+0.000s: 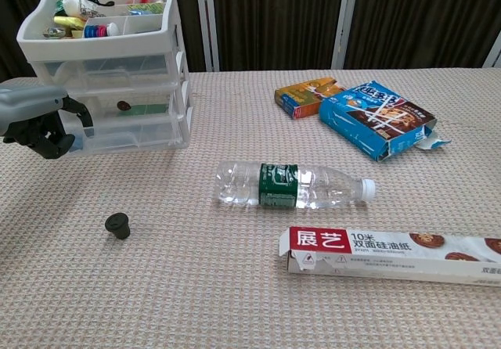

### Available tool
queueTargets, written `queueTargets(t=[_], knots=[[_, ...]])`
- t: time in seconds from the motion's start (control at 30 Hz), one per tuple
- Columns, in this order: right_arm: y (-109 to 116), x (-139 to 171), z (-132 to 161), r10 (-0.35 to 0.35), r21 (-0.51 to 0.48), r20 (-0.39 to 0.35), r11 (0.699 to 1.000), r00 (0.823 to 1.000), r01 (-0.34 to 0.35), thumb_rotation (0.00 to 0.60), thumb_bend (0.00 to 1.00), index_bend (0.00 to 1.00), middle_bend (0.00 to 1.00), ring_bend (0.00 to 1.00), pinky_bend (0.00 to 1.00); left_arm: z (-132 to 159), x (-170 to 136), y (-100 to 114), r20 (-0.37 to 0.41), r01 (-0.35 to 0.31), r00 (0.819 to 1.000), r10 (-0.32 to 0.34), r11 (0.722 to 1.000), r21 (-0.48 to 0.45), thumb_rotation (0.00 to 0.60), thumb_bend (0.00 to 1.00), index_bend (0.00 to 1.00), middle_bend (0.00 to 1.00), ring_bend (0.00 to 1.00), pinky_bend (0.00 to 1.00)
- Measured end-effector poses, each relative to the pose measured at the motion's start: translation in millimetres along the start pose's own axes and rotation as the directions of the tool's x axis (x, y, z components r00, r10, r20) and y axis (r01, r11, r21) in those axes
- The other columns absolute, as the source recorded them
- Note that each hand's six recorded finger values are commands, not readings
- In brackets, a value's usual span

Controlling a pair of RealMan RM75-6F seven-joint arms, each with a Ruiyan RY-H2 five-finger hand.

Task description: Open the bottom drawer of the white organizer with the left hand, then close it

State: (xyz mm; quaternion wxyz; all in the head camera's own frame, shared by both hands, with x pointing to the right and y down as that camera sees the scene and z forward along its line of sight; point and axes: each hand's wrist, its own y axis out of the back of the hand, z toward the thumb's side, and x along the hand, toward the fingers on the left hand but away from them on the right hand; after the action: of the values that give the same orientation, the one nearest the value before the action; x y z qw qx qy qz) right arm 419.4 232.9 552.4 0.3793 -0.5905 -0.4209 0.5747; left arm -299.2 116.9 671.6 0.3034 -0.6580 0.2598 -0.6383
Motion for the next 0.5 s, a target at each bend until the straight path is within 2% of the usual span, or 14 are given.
queueTargets(t=[0.5], knots=[[-0.3,0.8,1.0,0.000,0.001,-0.003,1.000,1.000,0.000,0.600,0.01,0.16,0.00,0.00,0.00,-4.0,-29.1,-8.6,0.047,0.027,0.999,-0.026,0.999,-0.025,0.600,0.64,0.35,0.86,0.85,0.81]])
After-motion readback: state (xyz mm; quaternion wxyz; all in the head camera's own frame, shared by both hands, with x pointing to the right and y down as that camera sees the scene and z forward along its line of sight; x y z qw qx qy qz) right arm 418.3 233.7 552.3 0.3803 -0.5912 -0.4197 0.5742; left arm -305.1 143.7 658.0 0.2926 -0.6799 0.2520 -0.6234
